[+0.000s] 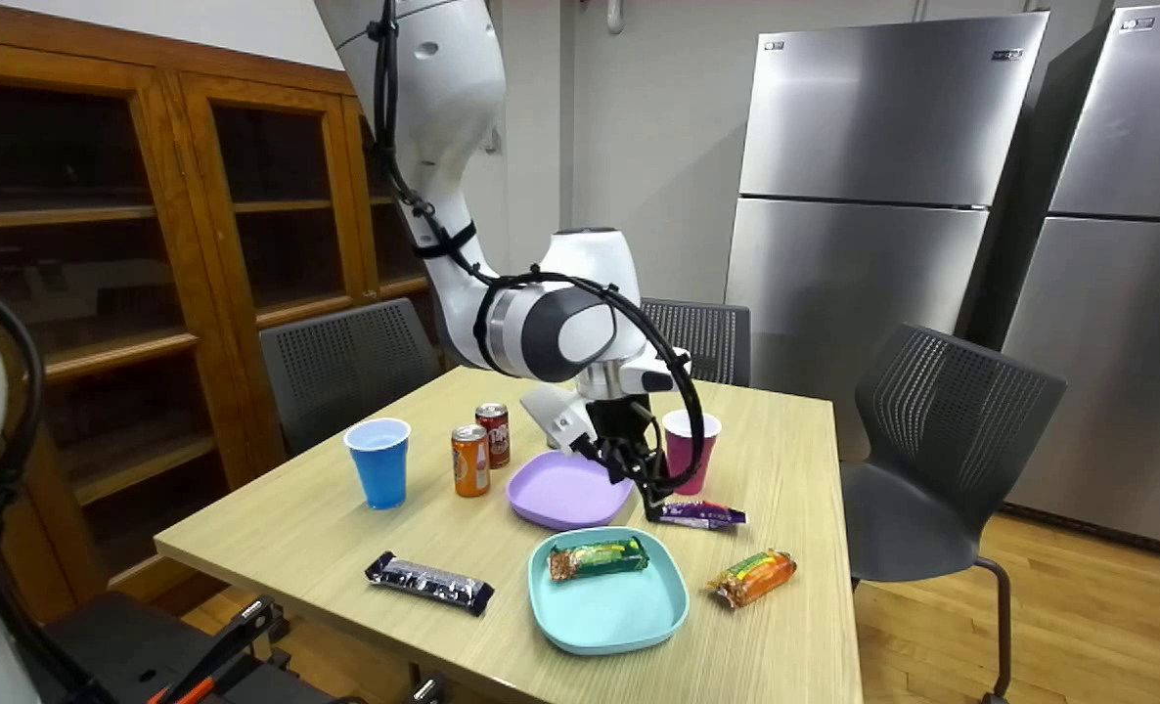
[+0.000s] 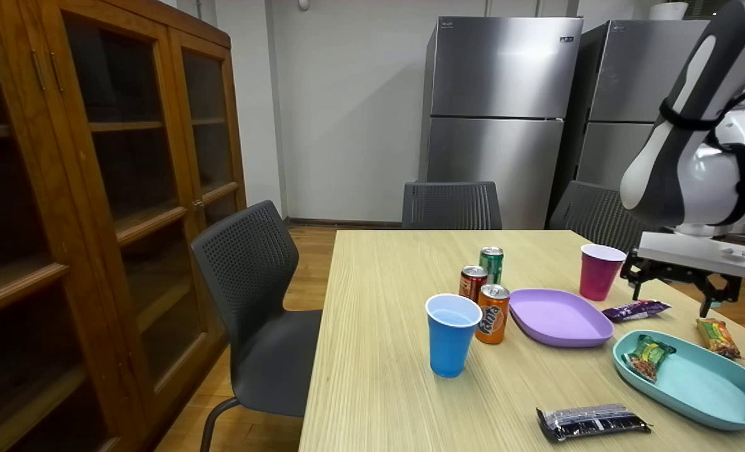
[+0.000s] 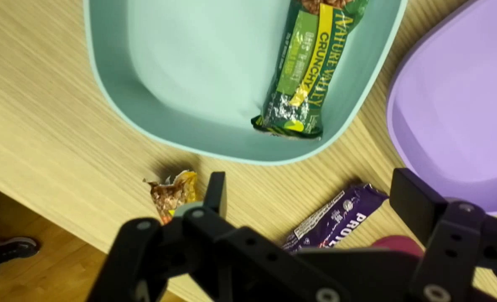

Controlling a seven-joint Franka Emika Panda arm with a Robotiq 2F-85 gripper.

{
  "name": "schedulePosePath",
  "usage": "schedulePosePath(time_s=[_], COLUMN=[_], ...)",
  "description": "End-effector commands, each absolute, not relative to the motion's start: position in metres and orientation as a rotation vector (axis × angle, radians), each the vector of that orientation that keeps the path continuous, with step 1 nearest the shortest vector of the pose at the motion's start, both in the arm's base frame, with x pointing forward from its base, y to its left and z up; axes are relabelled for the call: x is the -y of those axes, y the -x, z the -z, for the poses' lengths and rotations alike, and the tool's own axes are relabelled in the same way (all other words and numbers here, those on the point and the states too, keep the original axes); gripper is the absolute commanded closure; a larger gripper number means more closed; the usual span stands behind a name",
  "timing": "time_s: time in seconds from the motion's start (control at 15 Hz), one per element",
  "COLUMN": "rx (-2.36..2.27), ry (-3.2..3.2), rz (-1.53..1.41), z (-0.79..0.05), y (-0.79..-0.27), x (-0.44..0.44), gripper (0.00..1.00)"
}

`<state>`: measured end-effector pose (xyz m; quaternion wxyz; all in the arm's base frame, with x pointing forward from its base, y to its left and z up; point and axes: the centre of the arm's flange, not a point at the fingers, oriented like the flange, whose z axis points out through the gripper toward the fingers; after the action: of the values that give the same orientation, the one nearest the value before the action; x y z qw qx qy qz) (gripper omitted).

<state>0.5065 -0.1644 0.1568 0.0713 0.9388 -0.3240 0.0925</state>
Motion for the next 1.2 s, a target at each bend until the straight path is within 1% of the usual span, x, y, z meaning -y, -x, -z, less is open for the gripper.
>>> schedulePosePath(time_s=[0.0, 0.2, 0.53, 1.13], rx=[0.979, 0.99, 1.01, 1.156], ry=[-2.824, -2.828, -2.834, -2.767], rz=[-0.285, -0.293, -0.259, -0.252], z=[-0.164, -0.177, -0.176, -0.149], y=[-0.507, -0.506, -0.504, -0.496], x=[0.169, 0.178, 0.179, 0.233], gripper=[0.0, 0.0, 0.0, 0.0])
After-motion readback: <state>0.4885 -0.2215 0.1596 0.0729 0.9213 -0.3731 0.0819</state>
